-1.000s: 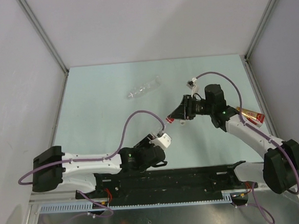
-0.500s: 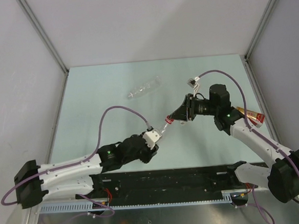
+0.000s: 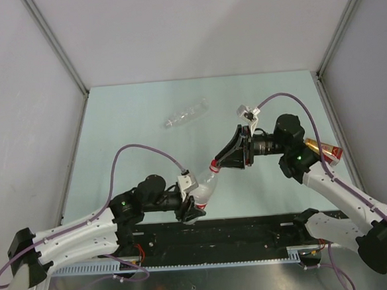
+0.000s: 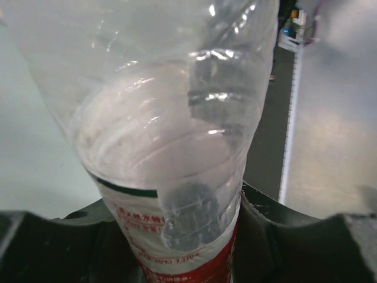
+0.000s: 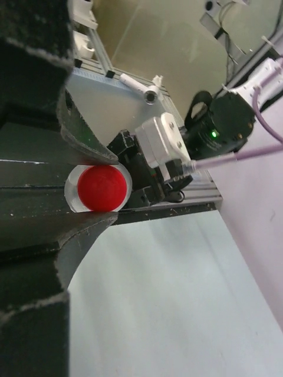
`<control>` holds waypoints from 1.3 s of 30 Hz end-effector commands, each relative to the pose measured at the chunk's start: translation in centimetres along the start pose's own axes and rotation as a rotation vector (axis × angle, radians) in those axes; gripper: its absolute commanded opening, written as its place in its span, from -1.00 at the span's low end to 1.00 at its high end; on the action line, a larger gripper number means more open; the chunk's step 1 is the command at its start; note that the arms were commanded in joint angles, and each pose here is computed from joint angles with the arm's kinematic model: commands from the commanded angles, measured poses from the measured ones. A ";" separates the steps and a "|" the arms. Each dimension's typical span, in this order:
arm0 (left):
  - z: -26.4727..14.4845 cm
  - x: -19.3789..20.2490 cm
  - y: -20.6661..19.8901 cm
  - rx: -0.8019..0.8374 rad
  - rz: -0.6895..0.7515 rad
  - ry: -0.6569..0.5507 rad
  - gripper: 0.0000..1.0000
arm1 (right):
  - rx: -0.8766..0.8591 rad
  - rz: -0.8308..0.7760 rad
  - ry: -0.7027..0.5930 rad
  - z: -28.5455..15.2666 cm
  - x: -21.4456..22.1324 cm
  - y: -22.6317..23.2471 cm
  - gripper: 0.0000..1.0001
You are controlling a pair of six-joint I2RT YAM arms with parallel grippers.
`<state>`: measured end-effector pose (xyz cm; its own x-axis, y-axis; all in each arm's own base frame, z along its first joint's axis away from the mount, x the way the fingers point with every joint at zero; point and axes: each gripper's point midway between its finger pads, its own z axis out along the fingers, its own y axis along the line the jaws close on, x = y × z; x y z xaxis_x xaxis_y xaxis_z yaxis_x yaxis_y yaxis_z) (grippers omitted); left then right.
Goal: Unscrew the bottle caps
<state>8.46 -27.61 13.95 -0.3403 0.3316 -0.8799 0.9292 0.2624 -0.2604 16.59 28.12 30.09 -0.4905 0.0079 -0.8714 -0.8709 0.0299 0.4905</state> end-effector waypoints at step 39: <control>-4.2 -7.4 -11.6 0.753 0.196 -0.265 -1.00 | -0.262 -0.401 -0.089 -2.8 -3.3 9.7 -1.00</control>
<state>0.72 -29.33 20.06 -0.3525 0.2164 -0.9104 0.8503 -0.3322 -0.4082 9.70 26.12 36.44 -0.1664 0.0951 -0.9815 -0.9655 -0.2179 0.1426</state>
